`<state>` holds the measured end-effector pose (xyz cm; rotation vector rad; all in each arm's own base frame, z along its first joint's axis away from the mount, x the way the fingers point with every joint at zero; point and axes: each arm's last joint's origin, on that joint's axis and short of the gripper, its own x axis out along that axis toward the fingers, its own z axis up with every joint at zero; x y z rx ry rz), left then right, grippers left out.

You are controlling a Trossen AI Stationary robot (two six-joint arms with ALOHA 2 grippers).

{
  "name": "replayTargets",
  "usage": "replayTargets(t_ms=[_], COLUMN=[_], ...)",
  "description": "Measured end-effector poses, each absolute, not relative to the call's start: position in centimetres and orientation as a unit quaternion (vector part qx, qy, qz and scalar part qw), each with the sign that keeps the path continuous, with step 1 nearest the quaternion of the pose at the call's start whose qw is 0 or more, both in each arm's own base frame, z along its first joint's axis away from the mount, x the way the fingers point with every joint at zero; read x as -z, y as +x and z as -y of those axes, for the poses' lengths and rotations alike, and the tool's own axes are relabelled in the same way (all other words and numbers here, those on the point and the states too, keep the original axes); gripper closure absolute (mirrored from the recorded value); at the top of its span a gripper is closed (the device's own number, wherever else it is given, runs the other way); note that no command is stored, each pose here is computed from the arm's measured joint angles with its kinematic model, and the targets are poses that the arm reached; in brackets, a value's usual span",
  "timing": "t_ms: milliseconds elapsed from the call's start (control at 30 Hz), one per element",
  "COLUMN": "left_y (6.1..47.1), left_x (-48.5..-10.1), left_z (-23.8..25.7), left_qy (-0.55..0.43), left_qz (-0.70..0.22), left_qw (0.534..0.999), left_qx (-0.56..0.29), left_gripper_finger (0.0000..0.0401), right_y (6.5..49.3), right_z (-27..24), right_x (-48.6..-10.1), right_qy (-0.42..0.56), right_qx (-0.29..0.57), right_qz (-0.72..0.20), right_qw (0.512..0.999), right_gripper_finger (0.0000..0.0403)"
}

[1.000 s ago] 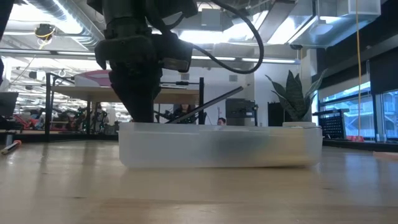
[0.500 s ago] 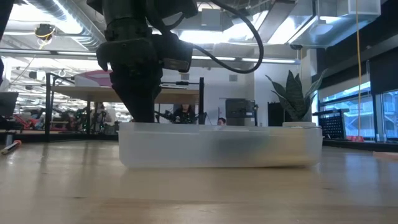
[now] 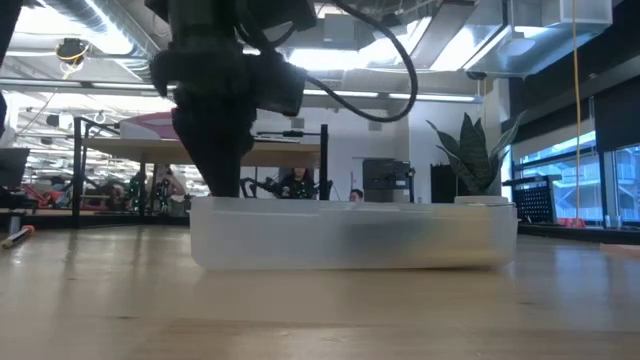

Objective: Pack school essentials
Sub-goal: Put the orange pencil into the blue supply box

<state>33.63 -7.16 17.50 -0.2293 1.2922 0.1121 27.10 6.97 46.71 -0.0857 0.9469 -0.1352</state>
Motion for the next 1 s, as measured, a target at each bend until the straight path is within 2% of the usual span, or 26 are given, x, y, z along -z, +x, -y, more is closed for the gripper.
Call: replayTargets(t_ms=[300,533,767,1000], left_y=[30.4,26.0,23.0,21.3], left_x=[-22.7,-26.1,-26.0,-21.6], left_z=[5.9,4.8,4.4,4.6], left_qy=[-0.163,-0.142,-0.206,-0.308], left_qz=[-0.588,-0.616,-0.675,-0.715], left_qw=[0.785,0.76,0.655,0.551], left_qx=[-0.105,-0.151,-0.269,-0.3], left_gripper_finger=[0.0334,0.0334,0.0334,0.0334], right_y=[27.1,27.1,27.2,27.2], right_z=[-7.0,-7.0,-7.0,-7.0], right_x=[-46.7,-46.7,-46.8,-46.8], right_qy=[-0.041,-0.039,-0.038,-0.039], right_qx=[0.065,0.066,0.065,0.064], right_qz=[-0.455,-0.454,-0.45,-0.448], right_qw=[0.887,0.888,0.89,0.891], right_gripper_finger=[0.0247,0.0247,0.0247,0.0247])
